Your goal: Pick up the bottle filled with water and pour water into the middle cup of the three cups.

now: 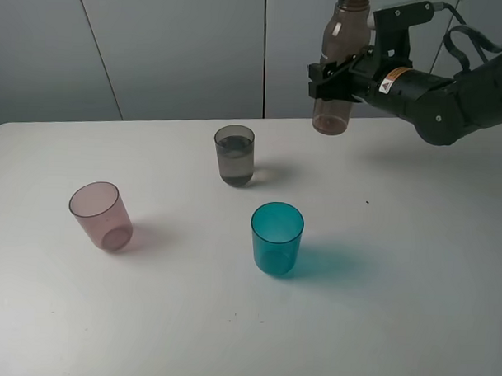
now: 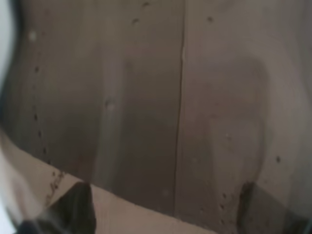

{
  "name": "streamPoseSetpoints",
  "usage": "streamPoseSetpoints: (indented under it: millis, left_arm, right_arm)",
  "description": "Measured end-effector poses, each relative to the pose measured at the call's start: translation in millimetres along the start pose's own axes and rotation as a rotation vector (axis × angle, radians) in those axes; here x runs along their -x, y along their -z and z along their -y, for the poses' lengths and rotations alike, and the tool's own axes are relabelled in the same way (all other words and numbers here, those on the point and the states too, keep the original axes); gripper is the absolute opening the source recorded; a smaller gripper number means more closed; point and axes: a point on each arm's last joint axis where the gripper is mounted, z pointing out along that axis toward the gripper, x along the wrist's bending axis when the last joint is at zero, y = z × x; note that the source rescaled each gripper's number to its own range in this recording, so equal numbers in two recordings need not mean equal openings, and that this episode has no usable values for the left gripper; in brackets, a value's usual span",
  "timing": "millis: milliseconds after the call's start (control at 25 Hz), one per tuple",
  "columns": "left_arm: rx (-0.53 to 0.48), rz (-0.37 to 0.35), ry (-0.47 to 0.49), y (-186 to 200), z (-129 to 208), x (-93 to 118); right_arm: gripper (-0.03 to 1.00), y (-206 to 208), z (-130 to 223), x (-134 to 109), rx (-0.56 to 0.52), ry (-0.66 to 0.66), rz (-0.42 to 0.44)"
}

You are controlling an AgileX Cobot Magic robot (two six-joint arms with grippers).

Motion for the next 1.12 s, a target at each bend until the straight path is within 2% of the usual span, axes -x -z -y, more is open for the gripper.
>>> streamPoseSetpoints:
  millis: [320,560,1120]
  left_arm:
    - [0.0,0.0,0.0,0,0,0]
    - [0.0,0.0,0.0,0,0,0]
    - [0.0,0.0,0.0,0,0,0]
  right_arm:
    - [0.0,-14,44,4,-0.062,0.048,-0.003]
    - [0.0,-19,65,5,-0.085,0.038,0.001]
    - [0.0,-19,71,5,-0.134,0.014,0.006]
